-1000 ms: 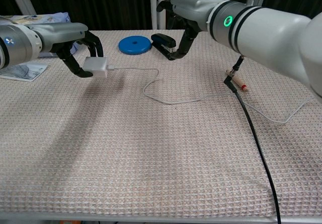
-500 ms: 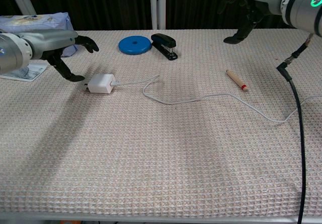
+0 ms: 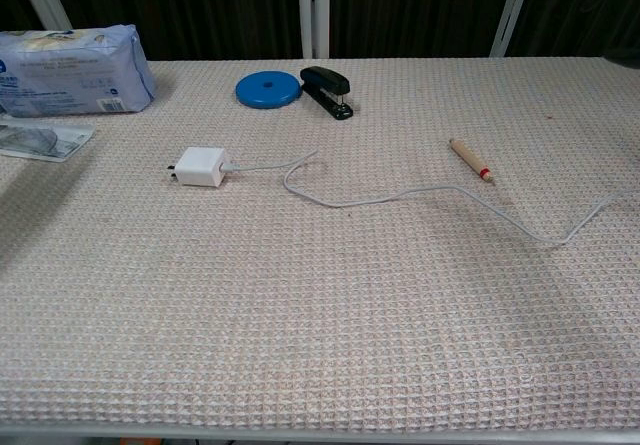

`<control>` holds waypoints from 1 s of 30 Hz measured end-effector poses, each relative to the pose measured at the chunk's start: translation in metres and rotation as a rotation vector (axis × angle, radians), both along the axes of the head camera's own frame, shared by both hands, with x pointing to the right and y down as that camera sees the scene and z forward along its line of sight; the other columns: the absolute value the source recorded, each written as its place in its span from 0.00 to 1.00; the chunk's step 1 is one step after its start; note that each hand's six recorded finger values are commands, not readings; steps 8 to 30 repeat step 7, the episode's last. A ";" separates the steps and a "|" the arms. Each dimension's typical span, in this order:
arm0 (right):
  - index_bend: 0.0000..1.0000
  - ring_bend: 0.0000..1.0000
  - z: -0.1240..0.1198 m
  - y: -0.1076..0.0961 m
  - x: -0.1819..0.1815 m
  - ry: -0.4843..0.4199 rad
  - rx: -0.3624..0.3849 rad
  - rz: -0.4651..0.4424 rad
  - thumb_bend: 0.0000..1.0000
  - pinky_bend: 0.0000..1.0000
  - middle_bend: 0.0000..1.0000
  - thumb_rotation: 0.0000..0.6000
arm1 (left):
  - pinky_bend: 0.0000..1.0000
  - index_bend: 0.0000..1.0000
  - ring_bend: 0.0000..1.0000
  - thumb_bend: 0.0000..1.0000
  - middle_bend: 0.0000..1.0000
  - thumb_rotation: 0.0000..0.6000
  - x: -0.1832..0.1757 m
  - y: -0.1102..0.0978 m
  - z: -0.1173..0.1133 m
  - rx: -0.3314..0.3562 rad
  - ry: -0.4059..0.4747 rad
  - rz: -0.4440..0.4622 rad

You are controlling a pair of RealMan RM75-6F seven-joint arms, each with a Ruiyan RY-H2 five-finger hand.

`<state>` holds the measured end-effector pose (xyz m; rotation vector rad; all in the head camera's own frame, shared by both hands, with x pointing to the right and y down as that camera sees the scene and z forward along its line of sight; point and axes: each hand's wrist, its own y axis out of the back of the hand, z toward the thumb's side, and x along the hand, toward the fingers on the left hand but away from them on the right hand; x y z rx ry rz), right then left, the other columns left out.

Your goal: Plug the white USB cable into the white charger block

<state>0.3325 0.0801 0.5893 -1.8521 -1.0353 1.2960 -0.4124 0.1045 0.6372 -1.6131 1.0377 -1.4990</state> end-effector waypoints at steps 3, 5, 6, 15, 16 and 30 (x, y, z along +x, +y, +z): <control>0.12 0.10 -0.014 0.018 0.030 -0.011 0.031 0.026 0.24 0.14 0.24 1.00 | 0.01 0.20 0.00 0.24 0.17 1.00 -0.024 0.022 -0.014 0.012 -0.009 -0.031; 0.12 0.10 -0.021 0.030 0.046 -0.010 0.046 0.042 0.24 0.13 0.24 1.00 | 0.01 0.20 0.00 0.24 0.17 1.00 -0.034 0.037 -0.022 0.016 0.004 -0.050; 0.12 0.10 -0.025 0.038 0.054 -0.008 0.053 0.048 0.24 0.13 0.24 1.00 | 0.01 0.20 0.00 0.24 0.17 1.00 -0.037 0.043 -0.026 0.018 0.009 -0.055; 0.12 0.10 -0.028 0.043 0.059 -0.007 0.057 0.050 0.24 0.13 0.24 1.00 | 0.01 0.20 0.00 0.24 0.17 1.00 -0.040 0.049 -0.029 0.021 0.013 -0.060; 0.12 0.10 -0.028 0.043 0.059 -0.007 0.057 0.050 0.24 0.13 0.24 1.00 | 0.01 0.20 0.00 0.24 0.17 1.00 -0.040 0.049 -0.029 0.021 0.013 -0.060; 0.12 0.10 -0.028 0.043 0.059 -0.007 0.057 0.050 0.24 0.13 0.24 1.00 | 0.01 0.20 0.00 0.24 0.17 1.00 -0.040 0.049 -0.029 0.021 0.013 -0.060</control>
